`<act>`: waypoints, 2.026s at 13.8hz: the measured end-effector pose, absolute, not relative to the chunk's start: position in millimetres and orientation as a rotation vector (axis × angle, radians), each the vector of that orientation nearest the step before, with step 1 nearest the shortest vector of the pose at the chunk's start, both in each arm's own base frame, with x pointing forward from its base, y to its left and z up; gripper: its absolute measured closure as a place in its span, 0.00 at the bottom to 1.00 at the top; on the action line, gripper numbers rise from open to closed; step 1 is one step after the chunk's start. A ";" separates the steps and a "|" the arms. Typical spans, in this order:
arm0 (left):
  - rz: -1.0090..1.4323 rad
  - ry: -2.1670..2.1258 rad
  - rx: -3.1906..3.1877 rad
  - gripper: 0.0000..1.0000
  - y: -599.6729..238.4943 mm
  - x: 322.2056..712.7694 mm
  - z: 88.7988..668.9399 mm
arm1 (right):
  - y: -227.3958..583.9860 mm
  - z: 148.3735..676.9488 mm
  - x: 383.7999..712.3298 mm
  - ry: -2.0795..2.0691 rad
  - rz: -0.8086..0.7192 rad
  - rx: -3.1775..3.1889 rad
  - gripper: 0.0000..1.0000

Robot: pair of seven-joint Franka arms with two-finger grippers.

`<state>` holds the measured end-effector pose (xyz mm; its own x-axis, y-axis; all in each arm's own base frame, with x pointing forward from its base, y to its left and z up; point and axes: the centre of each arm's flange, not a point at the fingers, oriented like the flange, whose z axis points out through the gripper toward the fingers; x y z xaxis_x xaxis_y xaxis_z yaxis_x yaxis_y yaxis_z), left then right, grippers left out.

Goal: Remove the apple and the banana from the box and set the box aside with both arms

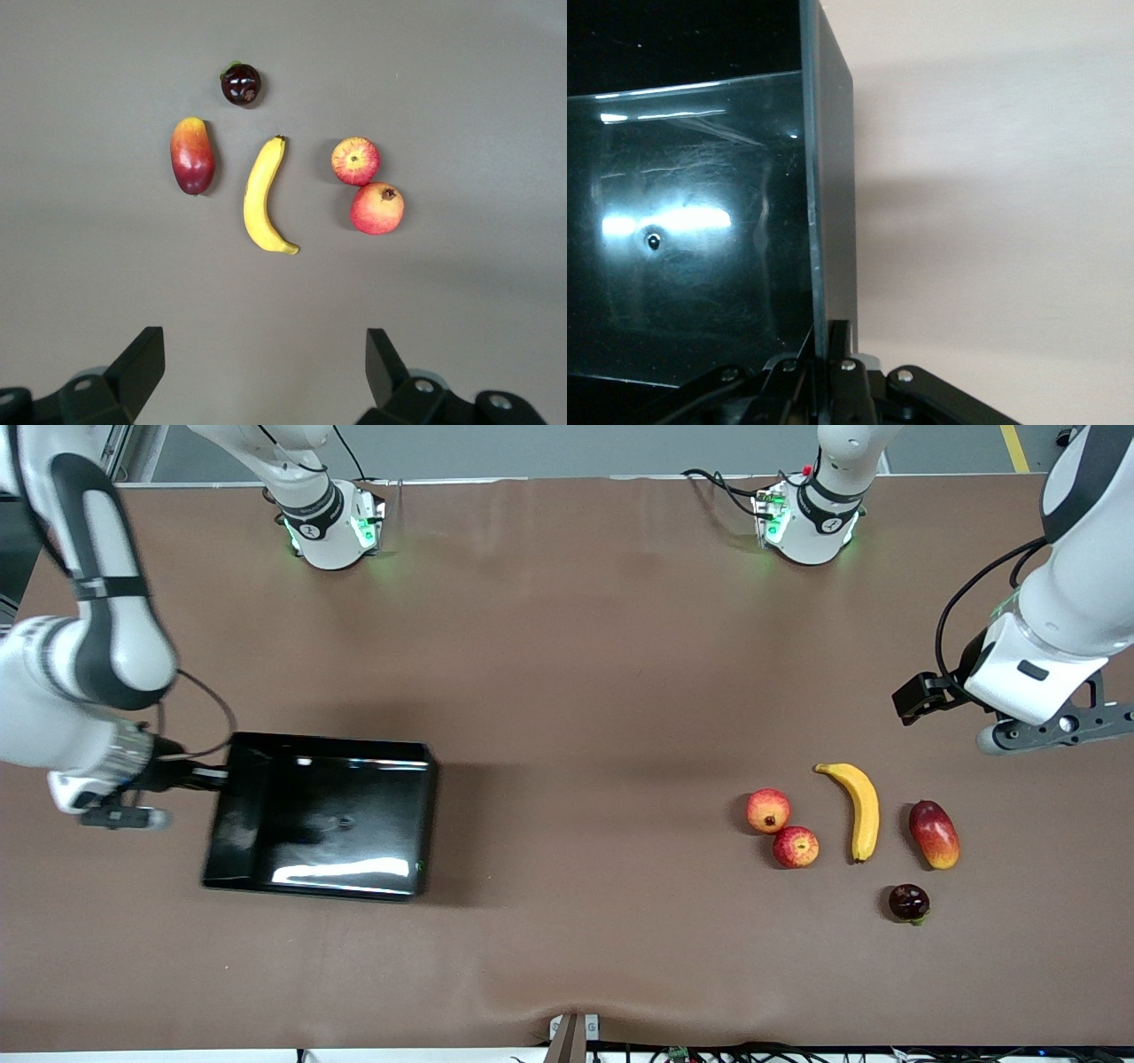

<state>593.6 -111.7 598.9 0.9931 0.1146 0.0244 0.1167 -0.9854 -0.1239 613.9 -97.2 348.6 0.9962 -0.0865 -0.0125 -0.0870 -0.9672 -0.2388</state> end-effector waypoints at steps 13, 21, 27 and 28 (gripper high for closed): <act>-0.092 -0.213 -2.990 0.00 -124.9 554.0 655.3 | -212.5 254.2 572.7 0.207 0.014 -2.893 0.95; -0.037 -0.179 -3.050 0.00 -91.9 542.0 662.7 | -215.8 231.2 566.5 0.219 0.076 -2.871 0.79; -0.057 -0.166 -3.058 0.00 -78.7 528.0 663.6 | -214.7 220.4 566.7 0.200 0.094 -2.865 0.15; -0.049 -0.168 -3.057 0.00 -77.7 528.7 660.6 | -215.5 223.2 569.1 0.191 0.083 -2.867 0.03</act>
<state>528.7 -77.7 660.6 0.9934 0.1084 0.0365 0.1110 -0.9908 -0.0776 569.1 -215.5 223.2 0.9897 -0.1224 -0.0742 -0.1376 -0.9560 -0.2591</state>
